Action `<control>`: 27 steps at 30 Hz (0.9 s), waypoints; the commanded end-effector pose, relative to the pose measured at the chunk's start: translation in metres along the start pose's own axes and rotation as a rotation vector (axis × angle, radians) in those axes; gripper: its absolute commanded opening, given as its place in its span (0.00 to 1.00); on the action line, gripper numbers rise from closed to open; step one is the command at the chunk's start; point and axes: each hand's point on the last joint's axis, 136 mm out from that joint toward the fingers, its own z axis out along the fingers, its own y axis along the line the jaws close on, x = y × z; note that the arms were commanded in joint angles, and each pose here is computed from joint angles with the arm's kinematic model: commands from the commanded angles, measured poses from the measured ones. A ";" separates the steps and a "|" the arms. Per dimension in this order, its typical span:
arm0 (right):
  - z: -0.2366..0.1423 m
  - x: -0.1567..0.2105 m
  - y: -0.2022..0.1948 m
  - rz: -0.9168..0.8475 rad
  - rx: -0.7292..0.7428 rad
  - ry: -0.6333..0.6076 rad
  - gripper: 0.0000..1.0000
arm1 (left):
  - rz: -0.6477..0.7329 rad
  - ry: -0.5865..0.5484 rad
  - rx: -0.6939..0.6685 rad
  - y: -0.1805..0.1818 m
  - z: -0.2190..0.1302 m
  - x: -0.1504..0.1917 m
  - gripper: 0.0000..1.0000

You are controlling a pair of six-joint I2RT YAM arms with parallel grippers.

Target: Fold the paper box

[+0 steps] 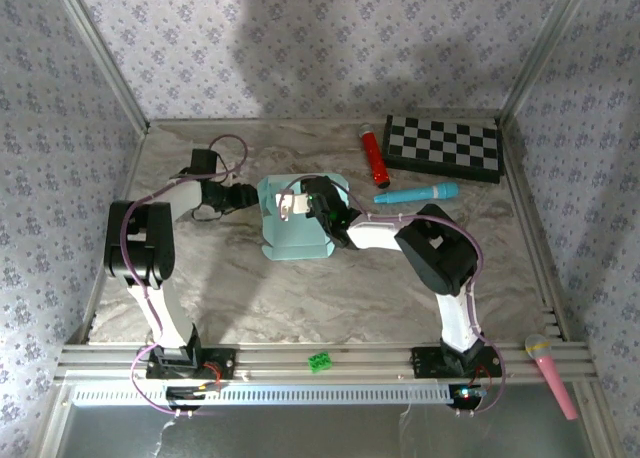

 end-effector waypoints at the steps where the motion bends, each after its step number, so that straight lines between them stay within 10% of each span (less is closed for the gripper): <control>1: 0.006 0.004 0.014 0.003 -0.046 0.019 0.00 | 0.052 -0.039 0.079 -0.025 -0.013 -0.010 0.50; 27: 0.011 -0.004 0.006 0.046 -0.064 0.013 0.00 | 0.077 -0.022 0.207 -0.062 0.009 -0.007 0.45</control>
